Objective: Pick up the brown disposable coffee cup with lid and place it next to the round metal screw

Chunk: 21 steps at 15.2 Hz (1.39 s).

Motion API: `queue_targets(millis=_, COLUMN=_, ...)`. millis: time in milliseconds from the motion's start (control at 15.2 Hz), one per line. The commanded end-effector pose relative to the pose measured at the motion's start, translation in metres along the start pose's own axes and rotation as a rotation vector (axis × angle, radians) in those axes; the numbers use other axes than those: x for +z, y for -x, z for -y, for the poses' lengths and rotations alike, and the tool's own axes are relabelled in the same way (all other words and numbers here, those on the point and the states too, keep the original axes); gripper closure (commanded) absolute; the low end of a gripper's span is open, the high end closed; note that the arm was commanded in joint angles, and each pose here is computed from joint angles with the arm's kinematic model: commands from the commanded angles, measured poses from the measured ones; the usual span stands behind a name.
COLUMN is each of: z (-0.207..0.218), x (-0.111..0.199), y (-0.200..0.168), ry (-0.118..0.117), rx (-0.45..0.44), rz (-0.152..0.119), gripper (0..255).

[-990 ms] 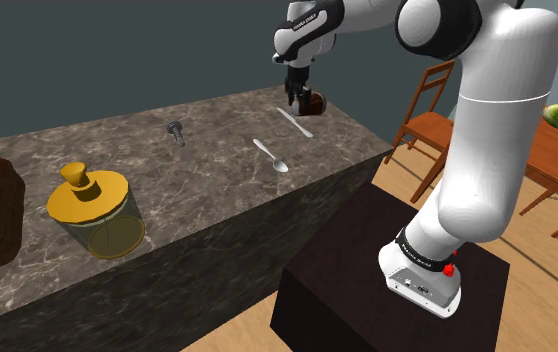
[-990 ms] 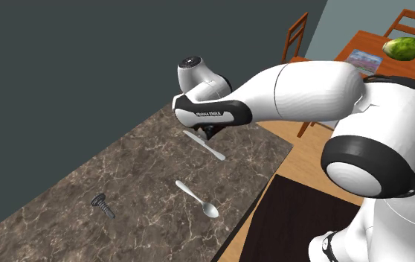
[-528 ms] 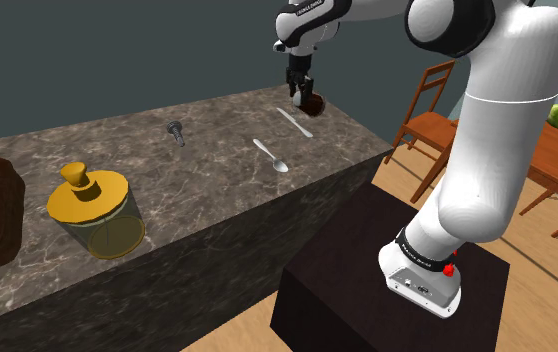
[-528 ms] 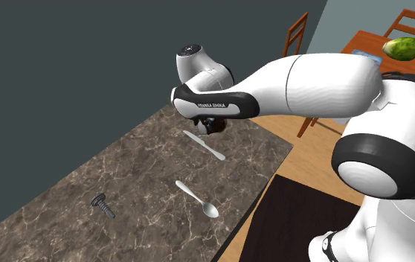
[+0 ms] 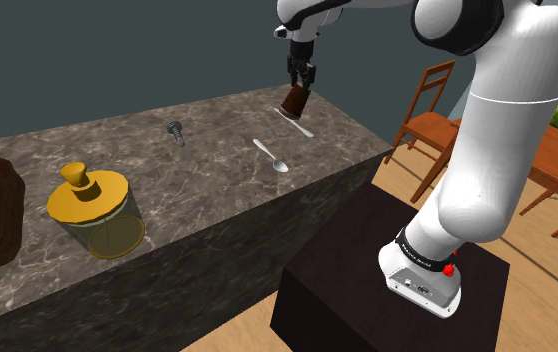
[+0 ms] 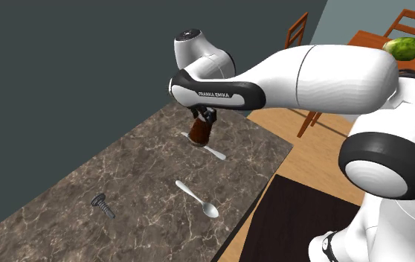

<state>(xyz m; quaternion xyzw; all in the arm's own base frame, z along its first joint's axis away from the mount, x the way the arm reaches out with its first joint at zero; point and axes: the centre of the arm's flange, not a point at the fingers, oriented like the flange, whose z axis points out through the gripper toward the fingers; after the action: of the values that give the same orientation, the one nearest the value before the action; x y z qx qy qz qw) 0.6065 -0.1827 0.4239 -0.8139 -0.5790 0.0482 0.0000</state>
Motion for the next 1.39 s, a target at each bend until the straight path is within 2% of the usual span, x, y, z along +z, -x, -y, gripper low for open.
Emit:
queue_targets(millis=0, z=0.001, x=-0.012, y=0.0, ry=0.0, rx=0.0, rz=0.0, gripper=255)
queue_targets(millis=726, z=0.005, x=-0.066, y=0.005, ry=0.0, rx=0.0, rz=0.0, gripper=255)
queue_targets(millis=1320, z=0.043, x=-0.073, y=-0.108, ry=0.0, rx=0.0, rz=0.0, gripper=255)
